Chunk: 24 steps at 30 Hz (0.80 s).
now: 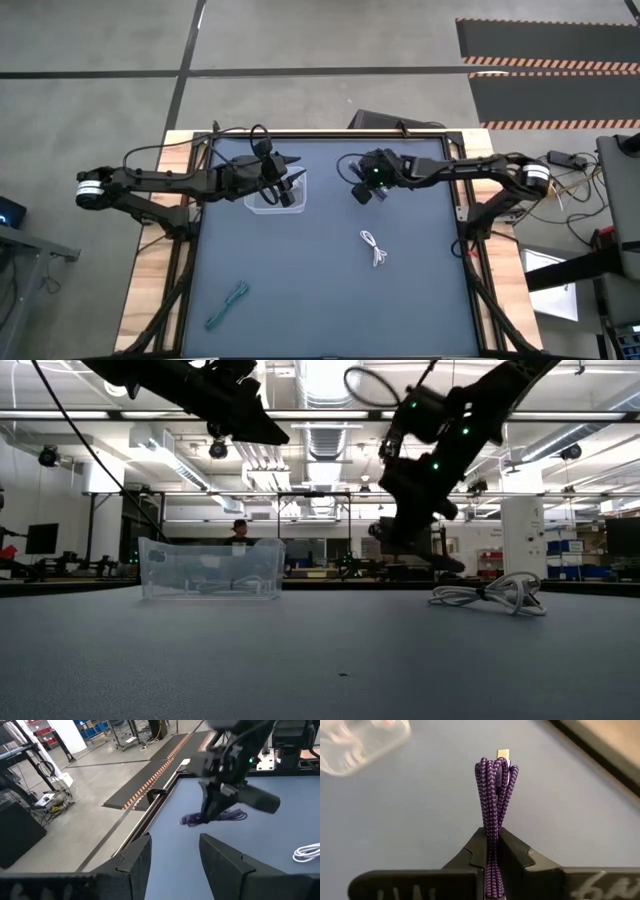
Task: Pick and place USB-C Cables
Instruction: Put the purple charger cable into the bin
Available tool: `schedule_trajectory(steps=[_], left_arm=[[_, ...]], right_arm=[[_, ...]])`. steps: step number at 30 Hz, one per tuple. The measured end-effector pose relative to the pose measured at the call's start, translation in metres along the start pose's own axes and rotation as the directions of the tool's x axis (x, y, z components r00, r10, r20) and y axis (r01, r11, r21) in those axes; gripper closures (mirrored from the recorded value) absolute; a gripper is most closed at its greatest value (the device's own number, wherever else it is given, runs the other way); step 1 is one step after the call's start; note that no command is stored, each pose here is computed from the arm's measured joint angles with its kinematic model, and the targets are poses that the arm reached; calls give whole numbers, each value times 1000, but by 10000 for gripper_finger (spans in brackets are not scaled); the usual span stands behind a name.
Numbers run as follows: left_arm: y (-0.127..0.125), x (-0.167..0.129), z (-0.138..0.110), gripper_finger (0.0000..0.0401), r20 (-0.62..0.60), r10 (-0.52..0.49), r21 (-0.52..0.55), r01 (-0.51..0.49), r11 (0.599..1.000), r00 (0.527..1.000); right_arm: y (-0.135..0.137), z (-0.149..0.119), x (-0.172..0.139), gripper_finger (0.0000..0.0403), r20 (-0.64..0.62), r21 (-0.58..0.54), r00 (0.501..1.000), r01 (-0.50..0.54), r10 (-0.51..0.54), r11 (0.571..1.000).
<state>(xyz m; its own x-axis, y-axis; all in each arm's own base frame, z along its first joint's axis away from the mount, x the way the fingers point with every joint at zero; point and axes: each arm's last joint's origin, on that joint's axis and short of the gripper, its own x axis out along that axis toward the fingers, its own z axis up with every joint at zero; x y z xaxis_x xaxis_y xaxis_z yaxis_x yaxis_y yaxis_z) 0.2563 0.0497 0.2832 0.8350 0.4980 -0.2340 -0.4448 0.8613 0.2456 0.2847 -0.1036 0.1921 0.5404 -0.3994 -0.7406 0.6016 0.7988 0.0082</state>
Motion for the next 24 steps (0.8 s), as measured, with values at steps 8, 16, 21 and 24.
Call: schedule_trajectory(steps=[8,16,21,24], left_arm=[[0,0,0,250,0,0,-11,0,1000,1000],[0,0,3,251,30,-15,-59,17,998,999],[-3,-1,8,251,103,-129,-68,137,988,986],[-5,-2,13,251,159,-228,-60,240,969,961]], right_arm=[[-2,-6,-26,385,322,-15,944,-70,71,997],[-7,-21,-43,385,654,-45,734,-201,181,979],[-8,-26,-49,385,752,-111,603,-280,265,953],[-6,-26,-51,385,771,-159,557,-300,308,941]])
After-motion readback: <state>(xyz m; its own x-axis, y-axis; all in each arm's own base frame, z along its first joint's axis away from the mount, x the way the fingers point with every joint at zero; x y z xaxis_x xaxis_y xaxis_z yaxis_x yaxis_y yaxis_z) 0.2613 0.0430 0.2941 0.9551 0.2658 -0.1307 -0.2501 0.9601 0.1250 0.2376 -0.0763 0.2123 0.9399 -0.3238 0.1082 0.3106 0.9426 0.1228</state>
